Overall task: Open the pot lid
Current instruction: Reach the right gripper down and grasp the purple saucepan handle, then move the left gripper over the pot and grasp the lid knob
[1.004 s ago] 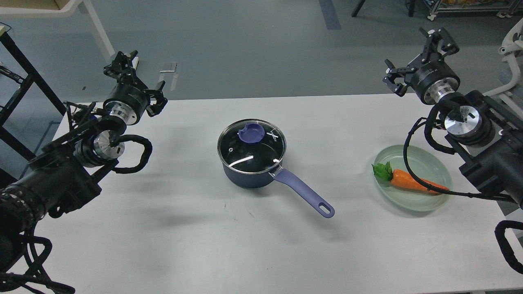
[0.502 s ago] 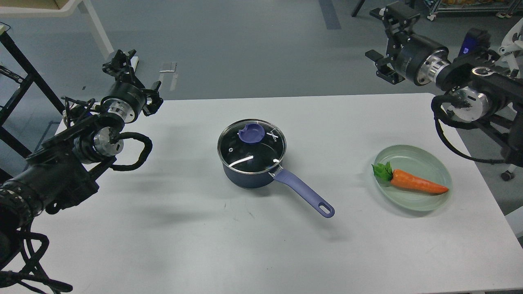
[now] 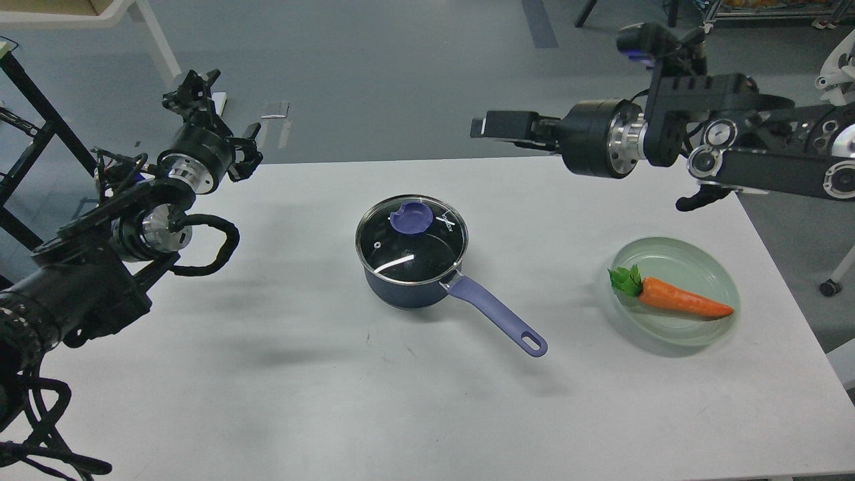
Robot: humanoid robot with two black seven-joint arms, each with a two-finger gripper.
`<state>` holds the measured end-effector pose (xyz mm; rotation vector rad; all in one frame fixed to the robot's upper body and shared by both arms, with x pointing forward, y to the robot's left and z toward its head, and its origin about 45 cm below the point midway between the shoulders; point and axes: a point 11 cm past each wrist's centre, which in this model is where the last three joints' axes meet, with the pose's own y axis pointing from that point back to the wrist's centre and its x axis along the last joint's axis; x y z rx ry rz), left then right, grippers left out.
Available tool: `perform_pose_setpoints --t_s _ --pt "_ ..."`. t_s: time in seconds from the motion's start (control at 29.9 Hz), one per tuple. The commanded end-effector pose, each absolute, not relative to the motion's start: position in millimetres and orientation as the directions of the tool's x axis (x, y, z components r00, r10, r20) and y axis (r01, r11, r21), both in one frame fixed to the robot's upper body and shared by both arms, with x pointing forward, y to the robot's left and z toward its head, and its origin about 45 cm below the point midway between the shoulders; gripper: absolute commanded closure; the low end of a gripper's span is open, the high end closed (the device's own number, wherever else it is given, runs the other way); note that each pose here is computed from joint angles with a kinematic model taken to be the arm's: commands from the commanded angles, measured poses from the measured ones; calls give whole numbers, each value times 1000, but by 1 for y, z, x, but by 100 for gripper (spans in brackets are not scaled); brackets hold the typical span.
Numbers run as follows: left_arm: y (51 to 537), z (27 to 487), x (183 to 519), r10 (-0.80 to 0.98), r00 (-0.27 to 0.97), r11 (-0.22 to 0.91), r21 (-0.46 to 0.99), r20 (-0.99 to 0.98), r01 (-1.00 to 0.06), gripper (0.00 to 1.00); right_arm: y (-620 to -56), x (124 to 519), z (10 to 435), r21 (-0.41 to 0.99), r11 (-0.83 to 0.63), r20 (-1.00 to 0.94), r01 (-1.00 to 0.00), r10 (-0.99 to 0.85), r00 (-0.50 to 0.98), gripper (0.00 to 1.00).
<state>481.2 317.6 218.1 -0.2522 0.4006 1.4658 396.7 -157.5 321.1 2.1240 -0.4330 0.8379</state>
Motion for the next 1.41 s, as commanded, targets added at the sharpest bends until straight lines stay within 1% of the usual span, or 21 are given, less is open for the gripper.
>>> perform_pose_setpoints --t_s 0.0,0.1,0.2,0.27,0.37,0.44,0.54,0.74,0.87,1.21,1.37 --pt "319 218 481 909 60 100 75 -412 -992 1 -155 366 294 648 -606 674 -462 173 718 4" --pt "321 219 481 910 59 98 74 -410 -992 1 -158 356 275 698 -576 651 -425 263 712 7" --pt "321 220 481 910 60 99 75 -410 -992 1 -157 344 249 743 -552 605 -378 312 732 10" --pt "319 219 480 911 77 118 77 -406 -990 1 -157 337 232 768 -535 579 -352 345 739 14" --pt "315 220 478 912 117 156 68 -394 -986 1 -153 330 222 786 -527 555 -322 373 744 21" --pt "319 221 477 916 119 157 68 -384 -985 1 -151 328 219 792 -526 547 -311 385 743 25" --pt "323 221 477 918 115 152 69 -380 -986 1 -153 324 214 805 -513 531 -296 401 747 28" --pt "322 221 477 917 115 151 65 -382 -986 1 -155 320 207 824 -494 509 -278 428 747 39" --pt "320 222 478 916 117 153 65 -383 -986 1 -155 318 204 825 -495 504 -273 424 753 43" --pt "318 223 479 923 123 159 71 -366 -985 1 -158 319 204 828 -489 501 -276 422 755 69" --pt "304 235 484 951 217 234 52 -221 -971 1 -155 319 206 826 -491 503 -275 426 752 80"
